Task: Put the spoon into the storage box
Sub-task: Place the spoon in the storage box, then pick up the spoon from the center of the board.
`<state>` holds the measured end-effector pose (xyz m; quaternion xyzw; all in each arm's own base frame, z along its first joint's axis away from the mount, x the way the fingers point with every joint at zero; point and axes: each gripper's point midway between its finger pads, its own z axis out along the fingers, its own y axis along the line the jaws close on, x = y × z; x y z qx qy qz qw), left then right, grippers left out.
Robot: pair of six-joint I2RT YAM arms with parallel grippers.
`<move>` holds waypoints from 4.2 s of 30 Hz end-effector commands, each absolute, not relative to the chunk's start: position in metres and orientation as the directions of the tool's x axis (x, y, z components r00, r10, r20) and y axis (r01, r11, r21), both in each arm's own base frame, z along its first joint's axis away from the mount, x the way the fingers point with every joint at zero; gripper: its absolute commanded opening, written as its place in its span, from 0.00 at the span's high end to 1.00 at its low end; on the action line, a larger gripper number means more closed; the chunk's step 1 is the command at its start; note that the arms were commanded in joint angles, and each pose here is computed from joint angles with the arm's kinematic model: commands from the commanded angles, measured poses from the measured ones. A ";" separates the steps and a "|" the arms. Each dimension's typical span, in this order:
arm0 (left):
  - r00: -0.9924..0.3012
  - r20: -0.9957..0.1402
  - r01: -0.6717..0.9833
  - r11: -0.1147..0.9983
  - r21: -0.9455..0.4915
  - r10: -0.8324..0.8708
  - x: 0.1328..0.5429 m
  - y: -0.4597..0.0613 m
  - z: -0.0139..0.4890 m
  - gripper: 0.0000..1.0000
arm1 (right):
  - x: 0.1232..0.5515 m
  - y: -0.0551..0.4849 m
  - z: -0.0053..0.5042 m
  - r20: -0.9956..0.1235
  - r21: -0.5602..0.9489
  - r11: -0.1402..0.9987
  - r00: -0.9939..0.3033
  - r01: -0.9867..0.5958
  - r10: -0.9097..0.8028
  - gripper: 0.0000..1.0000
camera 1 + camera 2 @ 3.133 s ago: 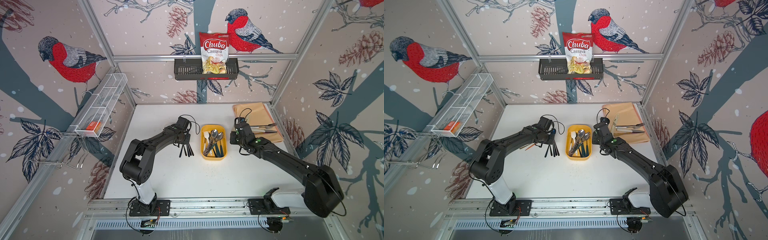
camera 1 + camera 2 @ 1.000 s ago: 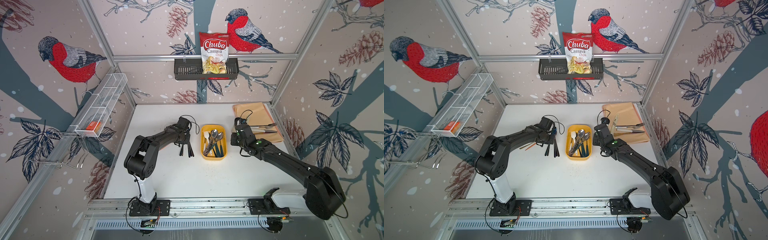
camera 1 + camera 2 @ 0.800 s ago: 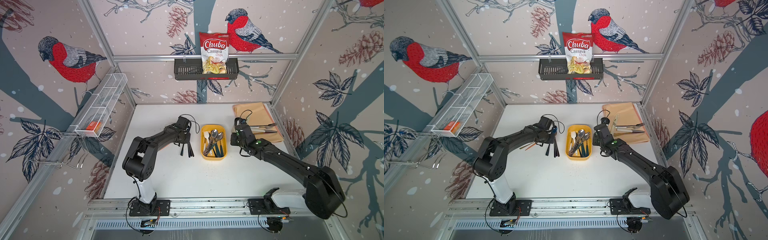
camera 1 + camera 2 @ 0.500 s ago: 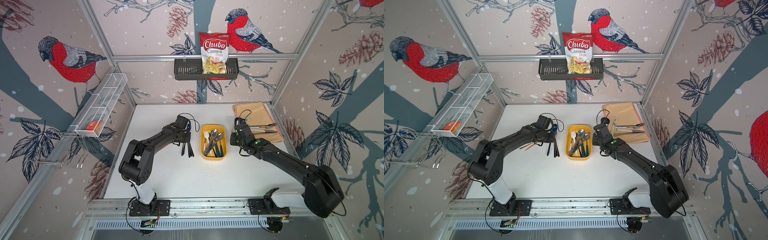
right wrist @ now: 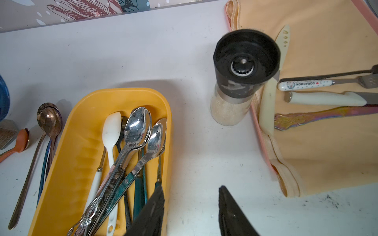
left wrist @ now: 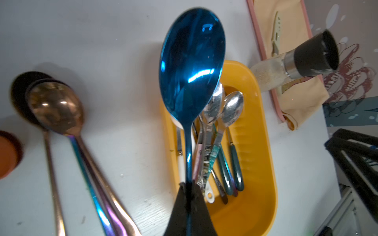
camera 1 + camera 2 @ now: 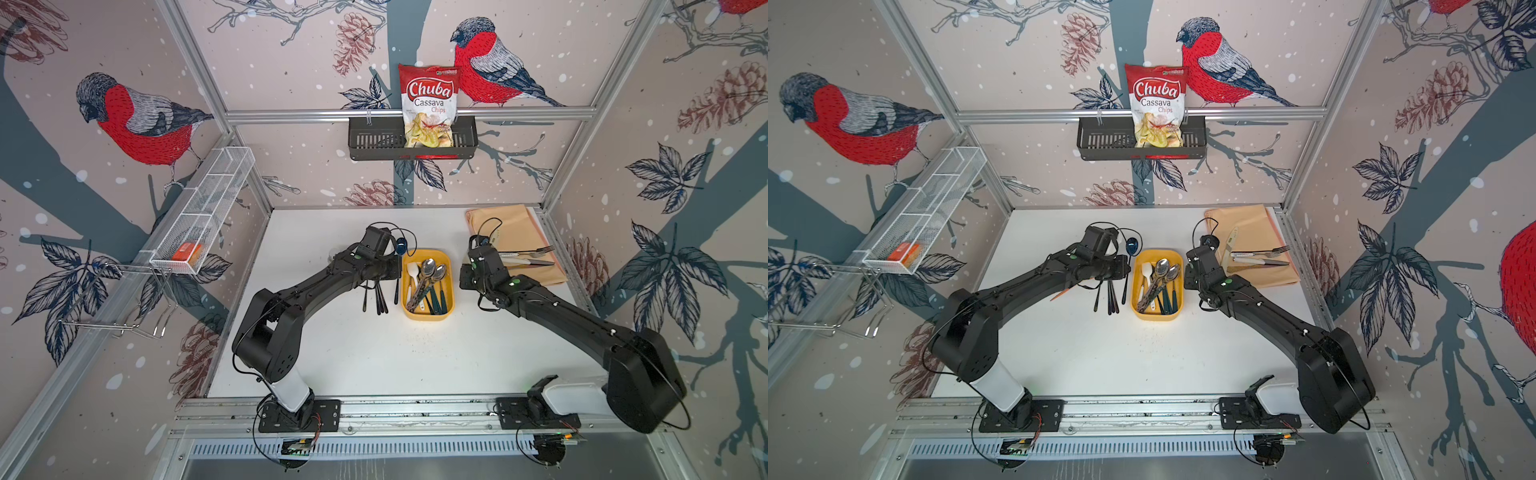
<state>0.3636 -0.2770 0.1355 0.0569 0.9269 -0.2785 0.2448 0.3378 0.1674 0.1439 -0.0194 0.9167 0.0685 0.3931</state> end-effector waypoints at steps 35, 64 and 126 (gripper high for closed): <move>-0.963 -0.267 0.121 0.819 -0.562 -0.041 0.364 -0.344 0.053 1.00 | 0.347 0.174 0.140 -0.718 0.143 0.979 -0.696 -0.144 0.002 0.55; -0.823 -0.522 0.380 0.901 -0.210 0.225 0.355 -0.280 0.141 0.63 | 0.350 0.181 0.144 -0.722 0.121 0.983 -0.691 -0.137 -0.008 0.55; -0.928 -0.370 0.038 0.999 0.005 0.037 0.399 -0.153 0.017 1.00 | 0.330 0.159 0.141 -0.724 0.110 0.991 -0.689 -0.071 0.031 0.55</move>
